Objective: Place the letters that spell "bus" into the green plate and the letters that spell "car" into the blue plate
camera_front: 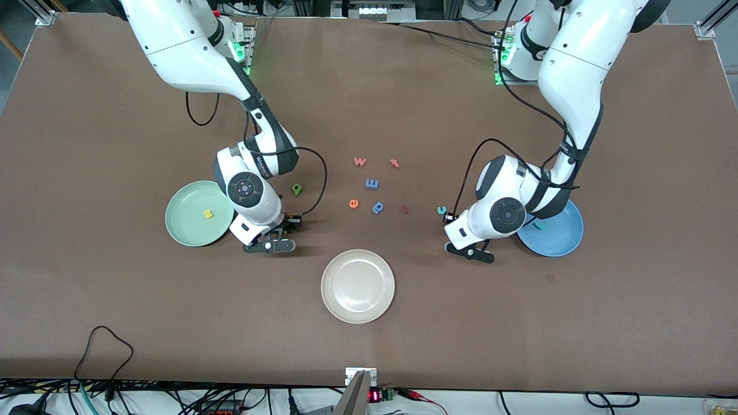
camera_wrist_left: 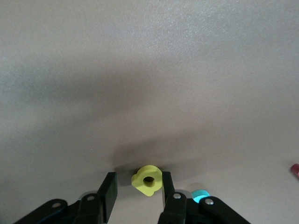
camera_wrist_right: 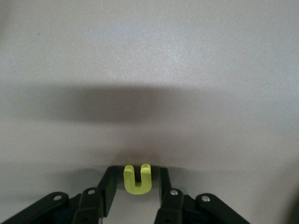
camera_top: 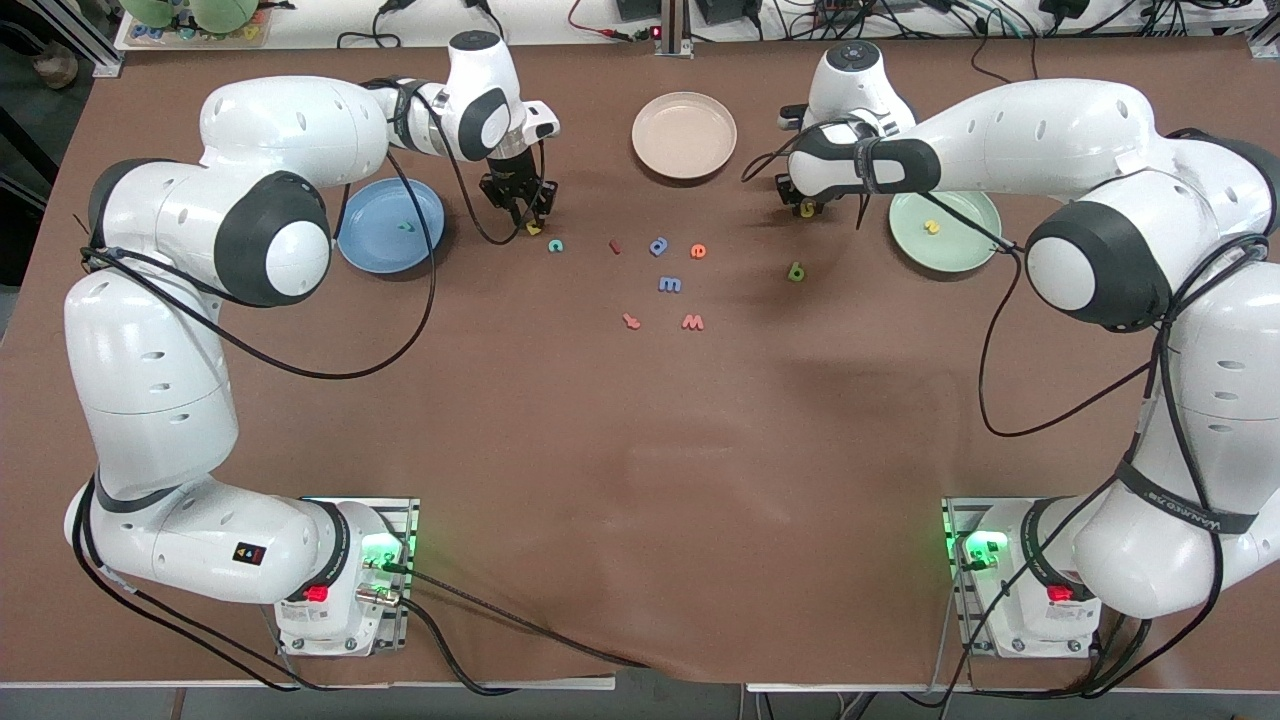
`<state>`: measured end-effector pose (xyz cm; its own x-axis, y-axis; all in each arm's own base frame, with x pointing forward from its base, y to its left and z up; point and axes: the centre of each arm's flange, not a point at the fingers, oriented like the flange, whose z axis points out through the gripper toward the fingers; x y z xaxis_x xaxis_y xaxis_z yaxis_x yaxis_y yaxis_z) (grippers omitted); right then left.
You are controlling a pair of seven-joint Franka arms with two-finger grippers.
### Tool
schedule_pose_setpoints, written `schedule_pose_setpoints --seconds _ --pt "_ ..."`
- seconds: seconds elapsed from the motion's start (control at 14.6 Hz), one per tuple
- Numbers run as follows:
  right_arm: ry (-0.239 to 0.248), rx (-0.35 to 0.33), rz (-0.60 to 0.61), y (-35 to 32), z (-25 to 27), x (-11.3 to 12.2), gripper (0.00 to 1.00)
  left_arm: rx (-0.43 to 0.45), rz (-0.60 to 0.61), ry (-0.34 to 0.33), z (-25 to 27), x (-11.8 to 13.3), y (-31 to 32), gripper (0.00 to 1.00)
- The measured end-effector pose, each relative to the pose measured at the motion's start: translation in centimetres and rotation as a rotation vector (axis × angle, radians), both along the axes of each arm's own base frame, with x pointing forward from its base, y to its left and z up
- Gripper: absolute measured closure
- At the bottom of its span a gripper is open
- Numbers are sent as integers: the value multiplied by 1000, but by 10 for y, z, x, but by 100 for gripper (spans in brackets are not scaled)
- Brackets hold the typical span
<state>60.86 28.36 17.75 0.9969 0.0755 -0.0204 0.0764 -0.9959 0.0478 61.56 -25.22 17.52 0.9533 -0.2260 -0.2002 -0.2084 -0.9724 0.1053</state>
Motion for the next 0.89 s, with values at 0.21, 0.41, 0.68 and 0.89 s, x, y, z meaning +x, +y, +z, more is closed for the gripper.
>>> schedule_pose_setpoints --seconds 0.21,0.41,0.68,0.89 --pt "-3 2 1 1 1 1 65 2 2 2 -2 -1 0 53" --pt "-3 3 1 2 2 1 74 1 5 1 -5 -2 0 55" --pt "-8 3 -7 -3 5 5 74 3 6 0 -5 -2 0 57" --pt "59 -42 -52 -38 26 12 74 10 4 -1 -5 -1 2 67"
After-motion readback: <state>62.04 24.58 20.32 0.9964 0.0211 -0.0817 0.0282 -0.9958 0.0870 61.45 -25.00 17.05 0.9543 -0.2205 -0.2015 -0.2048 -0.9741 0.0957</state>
